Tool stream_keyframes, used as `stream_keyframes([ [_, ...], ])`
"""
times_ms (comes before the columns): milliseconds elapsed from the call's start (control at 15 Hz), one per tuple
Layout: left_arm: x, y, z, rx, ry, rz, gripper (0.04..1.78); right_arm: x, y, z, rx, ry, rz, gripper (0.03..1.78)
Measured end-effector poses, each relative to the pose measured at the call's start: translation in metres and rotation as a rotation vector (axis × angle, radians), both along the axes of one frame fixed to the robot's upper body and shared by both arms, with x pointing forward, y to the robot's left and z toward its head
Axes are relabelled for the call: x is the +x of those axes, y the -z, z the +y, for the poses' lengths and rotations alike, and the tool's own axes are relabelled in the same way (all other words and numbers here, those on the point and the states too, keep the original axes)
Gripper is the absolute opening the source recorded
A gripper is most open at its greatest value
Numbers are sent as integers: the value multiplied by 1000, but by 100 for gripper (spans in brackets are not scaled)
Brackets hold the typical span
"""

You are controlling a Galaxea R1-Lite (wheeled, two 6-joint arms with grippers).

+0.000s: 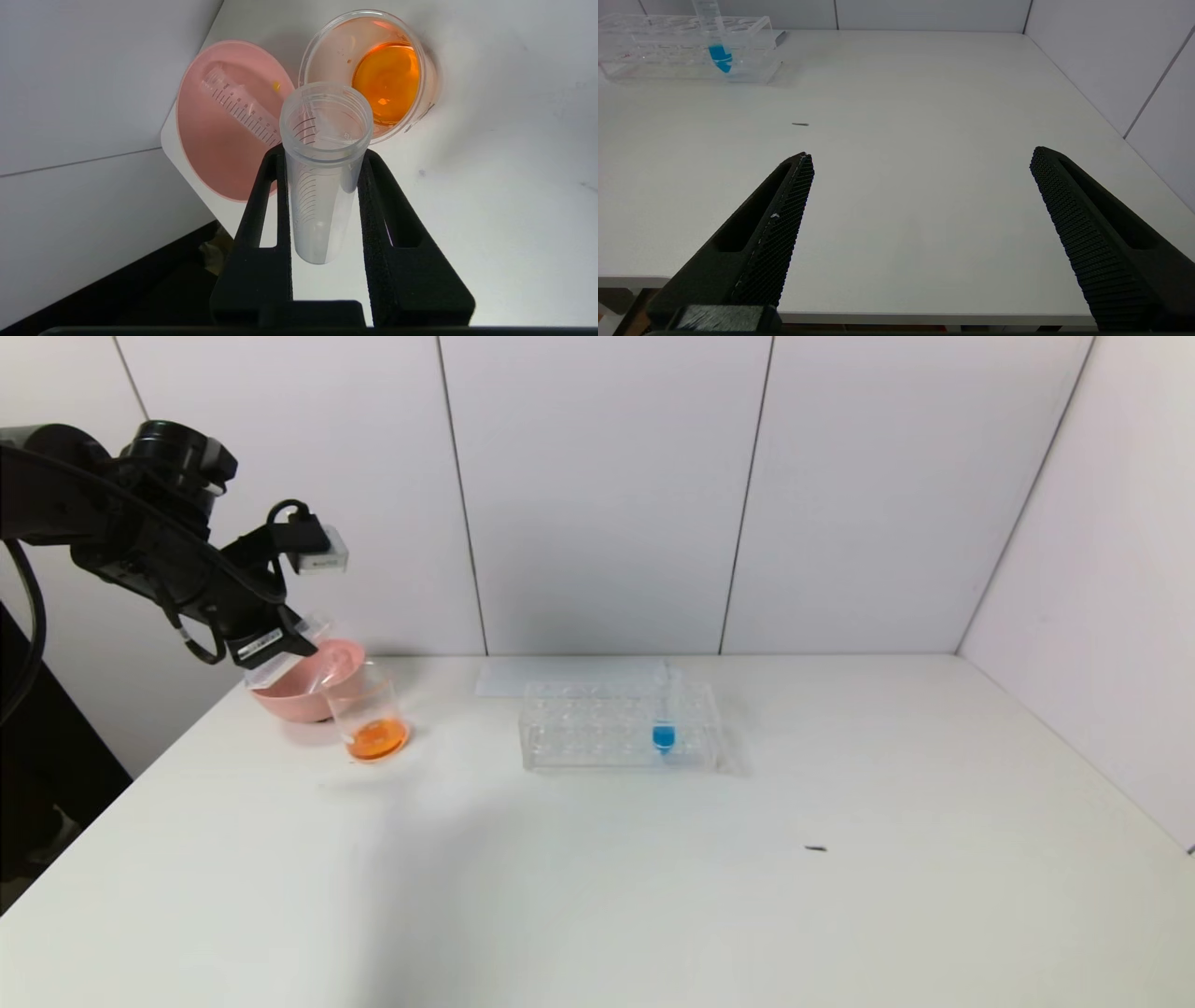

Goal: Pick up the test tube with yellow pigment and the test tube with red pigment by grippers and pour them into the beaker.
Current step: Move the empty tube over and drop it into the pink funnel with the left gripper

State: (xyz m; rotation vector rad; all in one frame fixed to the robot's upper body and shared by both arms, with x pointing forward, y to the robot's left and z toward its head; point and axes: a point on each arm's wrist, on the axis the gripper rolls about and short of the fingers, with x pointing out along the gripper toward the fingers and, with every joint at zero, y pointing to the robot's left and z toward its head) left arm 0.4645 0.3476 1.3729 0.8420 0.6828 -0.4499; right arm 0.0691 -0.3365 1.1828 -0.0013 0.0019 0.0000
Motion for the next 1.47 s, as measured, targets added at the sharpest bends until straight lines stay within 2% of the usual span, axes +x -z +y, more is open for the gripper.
stream_keyframes([
  [267,-7,-8,-1,-190,-87,1,45,0,0,0,0,0,0,170],
  [467,-7,-9,1,-308,-186,-36,45,0,0,0,0,0,0,170],
  [800,-1,-5,5,-446,-259,-216,45,0,0,0,0,0,0,170],
  [1067,-3,-6,8,-562,-344,-239,45,0,0,0,0,0,0,170],
  [1267,-2,-5,15,-613,-376,-298,45,0,0,0,0,0,0,170],
  [1467,-2,-2,23,-640,-412,-317,45,0,0,0,0,0,0,170],
])
